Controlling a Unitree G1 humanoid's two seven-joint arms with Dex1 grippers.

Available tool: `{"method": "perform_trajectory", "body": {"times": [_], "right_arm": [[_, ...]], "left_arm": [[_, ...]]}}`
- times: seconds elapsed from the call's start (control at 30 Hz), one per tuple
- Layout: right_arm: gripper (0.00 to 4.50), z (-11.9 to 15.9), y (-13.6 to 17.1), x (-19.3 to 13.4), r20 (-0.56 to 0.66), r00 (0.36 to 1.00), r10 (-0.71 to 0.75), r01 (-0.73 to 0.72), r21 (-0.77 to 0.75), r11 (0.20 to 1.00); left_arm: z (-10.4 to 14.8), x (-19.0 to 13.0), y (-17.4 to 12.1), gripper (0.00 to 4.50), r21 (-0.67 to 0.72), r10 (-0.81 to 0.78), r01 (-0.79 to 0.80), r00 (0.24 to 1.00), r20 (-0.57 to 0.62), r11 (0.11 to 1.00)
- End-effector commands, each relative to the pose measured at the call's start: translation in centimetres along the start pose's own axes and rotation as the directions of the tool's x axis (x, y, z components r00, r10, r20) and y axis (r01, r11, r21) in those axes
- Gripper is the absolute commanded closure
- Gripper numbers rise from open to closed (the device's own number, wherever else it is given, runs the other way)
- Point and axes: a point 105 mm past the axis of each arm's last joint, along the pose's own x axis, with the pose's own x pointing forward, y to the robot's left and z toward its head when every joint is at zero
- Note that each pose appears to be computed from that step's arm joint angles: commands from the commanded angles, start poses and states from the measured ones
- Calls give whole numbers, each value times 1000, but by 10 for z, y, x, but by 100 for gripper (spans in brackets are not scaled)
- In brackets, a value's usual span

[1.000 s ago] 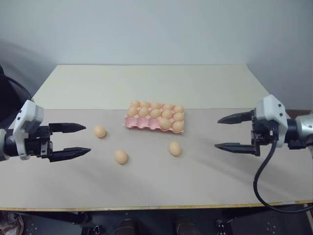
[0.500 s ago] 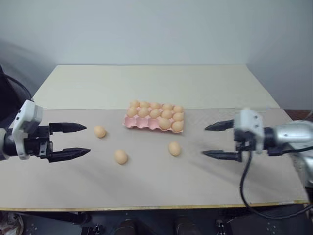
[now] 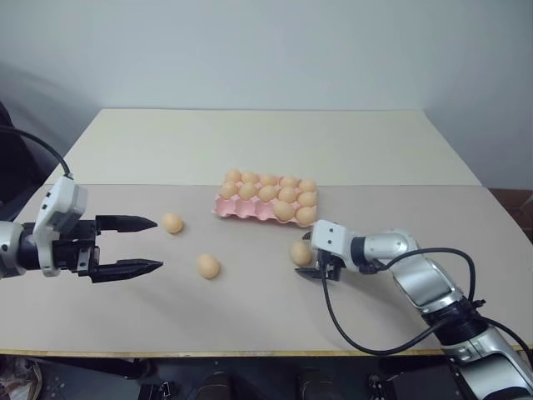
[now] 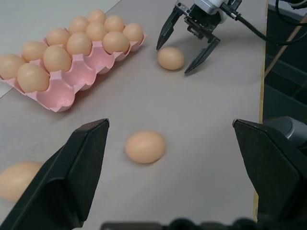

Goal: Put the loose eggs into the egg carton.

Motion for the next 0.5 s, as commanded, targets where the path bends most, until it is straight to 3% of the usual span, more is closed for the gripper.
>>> {"method": "perform_trajectory", "body": {"times": [0.03,0.3,0.5], "right_arm": [[101,13,-4,0,48,999,-10,12,-27,1000],[383,29,-5,-6,114,993,-16,16,-2,1000],[383,30,-4,-9,89,996,16,-15,-12,1000]], "left_arm": [[11,-4,-3,0,43,11,-12,1000,19,999],[12,-5,-2,0,45,18,-19,1000,21,999],[12,-6,-4,0,45,20,-21,1000,16,999]]}}
